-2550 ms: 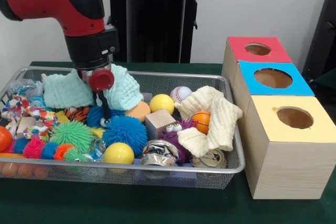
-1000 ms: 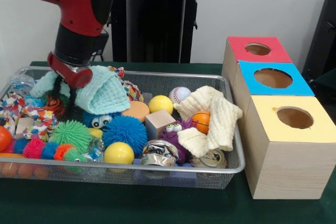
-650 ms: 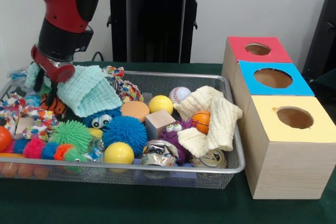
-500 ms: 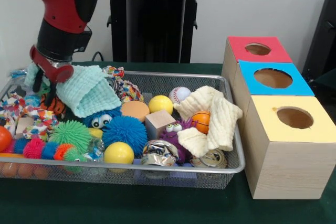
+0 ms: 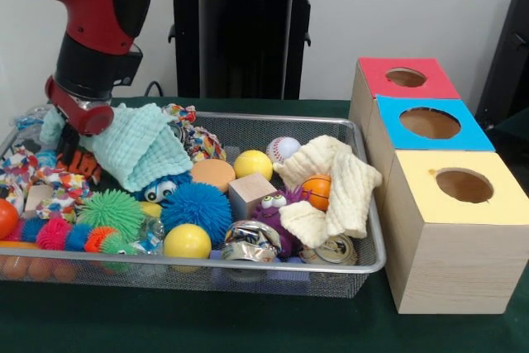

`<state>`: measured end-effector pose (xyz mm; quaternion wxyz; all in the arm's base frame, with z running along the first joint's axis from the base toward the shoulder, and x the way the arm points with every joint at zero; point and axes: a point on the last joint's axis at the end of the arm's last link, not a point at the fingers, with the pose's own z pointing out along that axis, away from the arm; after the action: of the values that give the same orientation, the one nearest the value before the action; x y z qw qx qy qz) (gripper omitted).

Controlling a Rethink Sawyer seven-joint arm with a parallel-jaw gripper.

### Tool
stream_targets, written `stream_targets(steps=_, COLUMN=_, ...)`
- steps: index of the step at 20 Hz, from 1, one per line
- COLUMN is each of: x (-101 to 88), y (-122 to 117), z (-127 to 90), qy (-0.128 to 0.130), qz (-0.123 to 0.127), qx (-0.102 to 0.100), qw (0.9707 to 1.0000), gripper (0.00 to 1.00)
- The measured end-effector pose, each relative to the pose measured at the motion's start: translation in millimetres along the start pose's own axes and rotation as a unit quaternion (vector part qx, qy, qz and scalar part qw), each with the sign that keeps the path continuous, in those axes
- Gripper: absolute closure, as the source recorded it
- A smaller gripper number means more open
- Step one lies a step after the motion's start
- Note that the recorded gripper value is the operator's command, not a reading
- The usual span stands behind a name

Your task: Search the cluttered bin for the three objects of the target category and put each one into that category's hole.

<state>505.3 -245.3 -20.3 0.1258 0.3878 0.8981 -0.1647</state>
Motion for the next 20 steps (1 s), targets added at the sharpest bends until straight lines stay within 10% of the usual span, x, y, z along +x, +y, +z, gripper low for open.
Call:
stream_targets(steps=15, x=-18.9, y=-7, z=-3, qy=0.001, qz=0.054, qx=-0.027, qw=0.9982, gripper=1.0)
stream_targets(steps=20, x=-37.1, y=-22, z=-23, qy=0.028, qz=0.128, qx=-0.047, qw=0.9902, gripper=1.0)
